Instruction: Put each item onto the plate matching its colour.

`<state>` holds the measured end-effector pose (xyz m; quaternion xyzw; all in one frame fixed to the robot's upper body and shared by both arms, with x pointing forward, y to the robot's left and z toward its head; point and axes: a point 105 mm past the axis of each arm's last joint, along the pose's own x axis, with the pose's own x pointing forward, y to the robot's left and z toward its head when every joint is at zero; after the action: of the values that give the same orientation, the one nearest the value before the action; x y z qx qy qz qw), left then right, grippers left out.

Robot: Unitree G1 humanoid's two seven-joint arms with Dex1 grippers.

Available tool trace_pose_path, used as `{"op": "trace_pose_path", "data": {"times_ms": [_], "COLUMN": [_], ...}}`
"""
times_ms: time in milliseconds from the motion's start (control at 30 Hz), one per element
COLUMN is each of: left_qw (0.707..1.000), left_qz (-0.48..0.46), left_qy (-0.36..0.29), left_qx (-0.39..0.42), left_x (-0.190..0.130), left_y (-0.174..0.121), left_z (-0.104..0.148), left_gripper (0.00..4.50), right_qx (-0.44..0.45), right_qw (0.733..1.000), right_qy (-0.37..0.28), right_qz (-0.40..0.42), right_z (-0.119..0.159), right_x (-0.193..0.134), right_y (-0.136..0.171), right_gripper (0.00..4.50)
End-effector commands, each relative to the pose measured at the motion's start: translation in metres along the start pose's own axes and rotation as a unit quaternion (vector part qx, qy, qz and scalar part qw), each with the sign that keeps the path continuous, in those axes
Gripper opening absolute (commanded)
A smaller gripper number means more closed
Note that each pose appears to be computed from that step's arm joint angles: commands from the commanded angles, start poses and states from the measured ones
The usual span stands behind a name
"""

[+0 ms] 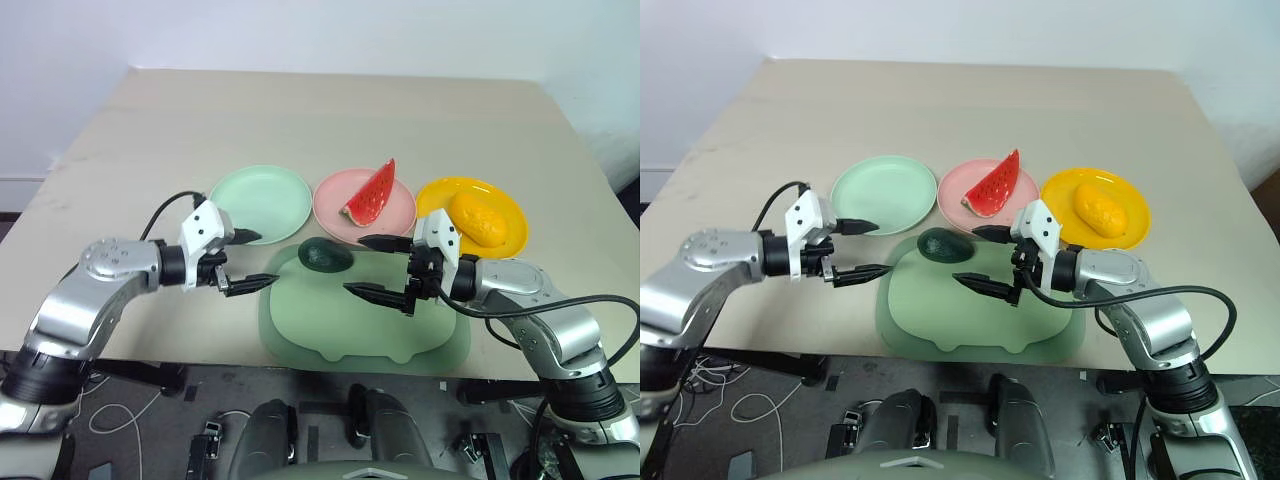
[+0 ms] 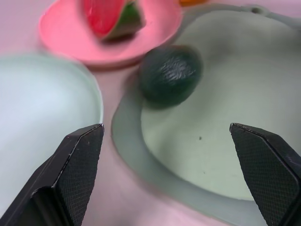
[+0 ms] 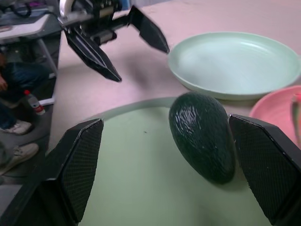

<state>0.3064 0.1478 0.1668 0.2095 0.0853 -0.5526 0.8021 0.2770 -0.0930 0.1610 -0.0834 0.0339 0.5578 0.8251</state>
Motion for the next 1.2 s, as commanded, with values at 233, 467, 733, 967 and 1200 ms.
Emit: {"op": "trace_pose_path", "data": {"times_ms": [233,467,733,967,1200], "left_qw": [0.982,0.975,0.973,0.971,0.968], "left_qz": [-0.141,-0.162,-0.159,-0.151,-0.156], "left_qy": [0.034,0.024,0.025,0.026,0.013], "left_qx": [0.124,0.152,0.168,0.183,0.195], "left_x": [0.023,0.050,0.066,0.077,0.086], "left_y": [0.014,0.023,0.033,0.038,0.037], "left_z": [0.012,0.016,0.019,0.019,0.025], "left_gripper": [4.49,4.49,4.49,4.49,4.49], "right_qx": [-0.011,-0.006,-0.004,0.001,0.004], "right_qw": [1.000,0.999,0.999,0.999,0.999], "right_qy": [-0.011,-0.008,-0.011,-0.013,-0.011], "right_qz": [-0.022,-0.036,-0.036,-0.034,-0.035], "right_z": [0.001,-0.004,-0.005,-0.007,-0.010], "right_x": [-0.005,-0.009,-0.006,-0.004,-0.004], "right_y": [0.006,0.007,0.009,0.011,0.012], "right_gripper": [4.49,4.49,4.49,4.49,4.49]}}
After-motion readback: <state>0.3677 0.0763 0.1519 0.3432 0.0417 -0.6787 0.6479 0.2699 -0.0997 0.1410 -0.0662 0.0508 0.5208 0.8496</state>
